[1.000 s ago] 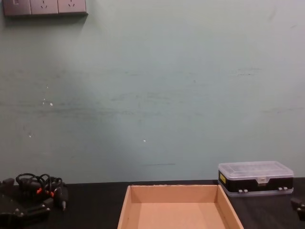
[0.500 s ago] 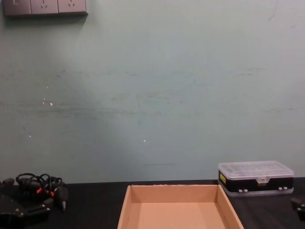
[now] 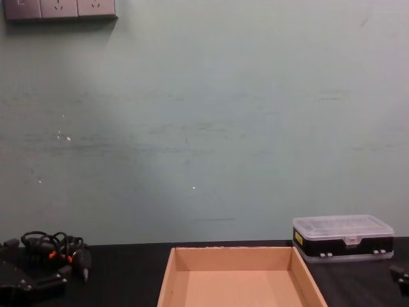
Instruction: Use one hand to pick up the angle iron from the table and place it into the box.
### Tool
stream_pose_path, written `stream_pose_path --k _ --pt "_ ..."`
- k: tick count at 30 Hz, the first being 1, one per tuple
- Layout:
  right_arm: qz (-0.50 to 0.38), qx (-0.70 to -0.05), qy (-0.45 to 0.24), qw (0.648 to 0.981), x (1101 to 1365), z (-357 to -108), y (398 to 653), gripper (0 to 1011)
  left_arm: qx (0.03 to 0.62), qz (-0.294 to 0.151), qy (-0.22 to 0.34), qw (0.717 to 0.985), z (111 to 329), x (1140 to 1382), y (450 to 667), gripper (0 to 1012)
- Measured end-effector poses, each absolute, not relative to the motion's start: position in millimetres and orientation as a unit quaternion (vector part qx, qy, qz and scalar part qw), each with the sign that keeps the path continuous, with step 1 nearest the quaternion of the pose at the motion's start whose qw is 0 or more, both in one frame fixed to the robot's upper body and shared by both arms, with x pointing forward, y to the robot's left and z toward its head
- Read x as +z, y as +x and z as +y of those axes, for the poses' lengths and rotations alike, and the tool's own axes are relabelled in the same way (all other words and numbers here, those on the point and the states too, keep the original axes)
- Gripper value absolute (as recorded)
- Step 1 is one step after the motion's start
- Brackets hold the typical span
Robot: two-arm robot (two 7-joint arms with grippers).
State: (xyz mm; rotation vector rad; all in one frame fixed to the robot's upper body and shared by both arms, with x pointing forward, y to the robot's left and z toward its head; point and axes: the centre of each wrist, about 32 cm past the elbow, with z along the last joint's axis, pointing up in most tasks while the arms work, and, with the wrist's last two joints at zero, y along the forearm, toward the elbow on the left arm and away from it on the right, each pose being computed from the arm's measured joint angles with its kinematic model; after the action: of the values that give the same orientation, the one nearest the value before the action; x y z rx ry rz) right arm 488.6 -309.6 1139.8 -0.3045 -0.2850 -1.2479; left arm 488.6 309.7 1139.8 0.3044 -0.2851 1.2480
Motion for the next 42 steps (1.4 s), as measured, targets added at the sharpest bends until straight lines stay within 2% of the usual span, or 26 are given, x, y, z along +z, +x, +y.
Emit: stream_pose_path --k 9,15,19,24,26,32,42 --pt "-0.118 -0.571 -0.127 0.802 1152.2 -315.3 477.9 1003 0.58 -0.132 0.141 0.791 309.7 1139.8 488.6 1011" --pt "-0.101 -0.548 -0.111 0.823 1171.7 -324.3 453.1 1003 0.58 -0.132 0.141 0.791 309.6 1139.8 488.6 1011" --pt "-0.087 -0.514 -0.116 0.846 1187.1 -333.8 435.2 1003 0.58 -0.132 0.141 0.791 309.7 1139.8 488.6 1011" --pt "-0.069 -0.423 -0.158 0.89 1205.6 -349.2 416.2 1003 0.58 -0.132 0.141 0.791 309.7 1139.8 488.6 1012" --pt "-0.065 -0.366 -0.193 0.908 1212.2 -357.0 411.5 1003 0.58 -0.132 0.141 0.791 309.7 1139.8 488.6 1011" --pt "-0.065 -0.31 -0.241 0.917 1214.5 -362.0 412.0 1003 0.58 -0.132 0.142 0.791 309.7 1139.8 488.6 1011" --pt "-0.057 -0.304 -0.287 0.907 1206.9 -358.8 430.3 1003 0.58 -0.132 0.141 0.791 309.7 1139.8 488.6 1011"
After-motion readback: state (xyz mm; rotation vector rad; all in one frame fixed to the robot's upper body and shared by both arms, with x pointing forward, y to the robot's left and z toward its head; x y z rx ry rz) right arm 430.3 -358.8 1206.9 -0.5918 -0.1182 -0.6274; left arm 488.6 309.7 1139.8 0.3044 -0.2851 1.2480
